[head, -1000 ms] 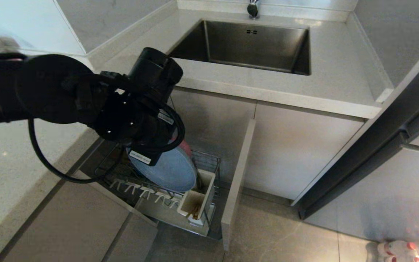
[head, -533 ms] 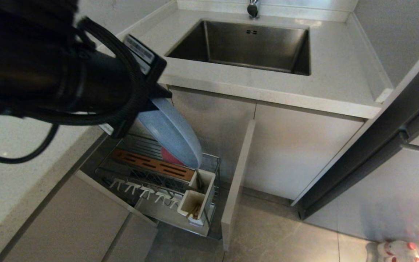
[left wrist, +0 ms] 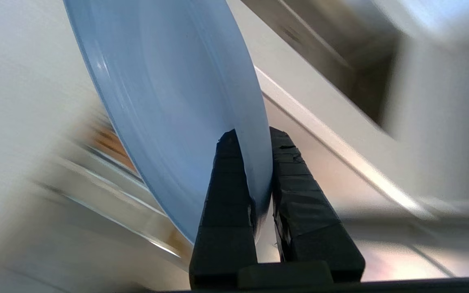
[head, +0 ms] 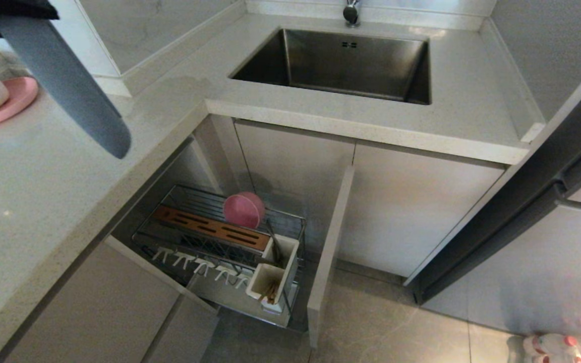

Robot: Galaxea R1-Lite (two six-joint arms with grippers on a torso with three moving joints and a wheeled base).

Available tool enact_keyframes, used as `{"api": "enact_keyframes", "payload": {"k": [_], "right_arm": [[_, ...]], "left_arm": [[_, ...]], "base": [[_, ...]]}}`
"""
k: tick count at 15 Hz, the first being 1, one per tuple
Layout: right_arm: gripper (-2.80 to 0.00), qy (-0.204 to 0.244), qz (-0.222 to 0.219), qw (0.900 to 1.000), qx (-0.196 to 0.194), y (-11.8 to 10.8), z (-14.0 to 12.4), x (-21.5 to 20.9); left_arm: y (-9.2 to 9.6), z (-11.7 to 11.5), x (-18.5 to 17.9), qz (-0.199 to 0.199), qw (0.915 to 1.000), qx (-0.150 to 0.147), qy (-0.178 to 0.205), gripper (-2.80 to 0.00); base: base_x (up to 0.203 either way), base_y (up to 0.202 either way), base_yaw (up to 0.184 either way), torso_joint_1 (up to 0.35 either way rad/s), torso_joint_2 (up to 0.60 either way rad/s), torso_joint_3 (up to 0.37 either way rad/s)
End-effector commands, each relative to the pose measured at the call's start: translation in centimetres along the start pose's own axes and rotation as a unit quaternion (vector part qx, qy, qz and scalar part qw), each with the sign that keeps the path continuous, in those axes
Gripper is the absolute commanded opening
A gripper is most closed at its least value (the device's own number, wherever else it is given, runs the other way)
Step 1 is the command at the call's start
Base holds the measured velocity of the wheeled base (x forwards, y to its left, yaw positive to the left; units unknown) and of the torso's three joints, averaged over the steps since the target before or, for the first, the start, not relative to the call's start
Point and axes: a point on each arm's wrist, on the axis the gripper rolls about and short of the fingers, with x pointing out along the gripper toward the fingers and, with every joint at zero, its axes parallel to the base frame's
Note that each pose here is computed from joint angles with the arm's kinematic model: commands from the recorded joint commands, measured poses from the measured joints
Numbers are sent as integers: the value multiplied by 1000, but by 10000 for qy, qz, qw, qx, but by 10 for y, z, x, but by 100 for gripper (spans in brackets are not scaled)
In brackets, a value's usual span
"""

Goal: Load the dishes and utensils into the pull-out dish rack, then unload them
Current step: Take the plate out of the cupboard

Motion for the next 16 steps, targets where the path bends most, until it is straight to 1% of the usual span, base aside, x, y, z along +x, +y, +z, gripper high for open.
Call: {"api": "enact_keyframes", "payload": {"k": [1,3,5,7,8,9,10,11,13,14,16], "right_arm": [[-280,-2,-2,10000,0,0,0,0],[-280,-2,-2,10000,0,0,0,0],[-280,5,-2,10000,0,0,0,0],[-280,-2,-2,10000,0,0,0,0],[-280,6,-2,10000,0,0,0,0],[-280,0,-2,10000,0,0,0,0],[-280,-2,-2,10000,0,0,0,0],[-280,6,-2,10000,0,0,0,0],[-280,6,-2,10000,0,0,0,0],[-280,2,-2,10000,0,0,0,0],[-280,6,-2,10000,0,0,0,0]], "left_arm": [[17,14,-7,462,9978,235,-407,-280],[34,26,-10,1162,9882,631,-776,-280],[50,33,-10,1912,9714,1045,-943,-280],[65,37,-8,2626,9502,1423,-886,-280],[73,39,-2,3049,9364,1545,-800,-280],[82,39,7,3343,9257,1678,-567,-280],[89,37,22,3407,9223,1811,-213,-280],[94,36,36,3412,9216,1852,28,-280],[106,33,67,3540,9148,1900,413,-280],[111,31,79,3615,9097,1959,587,-280],[123,25,104,3762,8954,2146,1036,-280]], "base": [[0,0,0,0,0,0],[0,0,0,0,0,0],[0,0,0,0,0,0],[0,0,0,0,0,0],[0,0,0,0,0,0],[0,0,0,0,0,0],[0,0,0,0,0,0],[0,0,0,0,0,0],[0,0,0,0,0,0],[0,0,0,0,0,0],[0,0,0,0,0,0]]}}
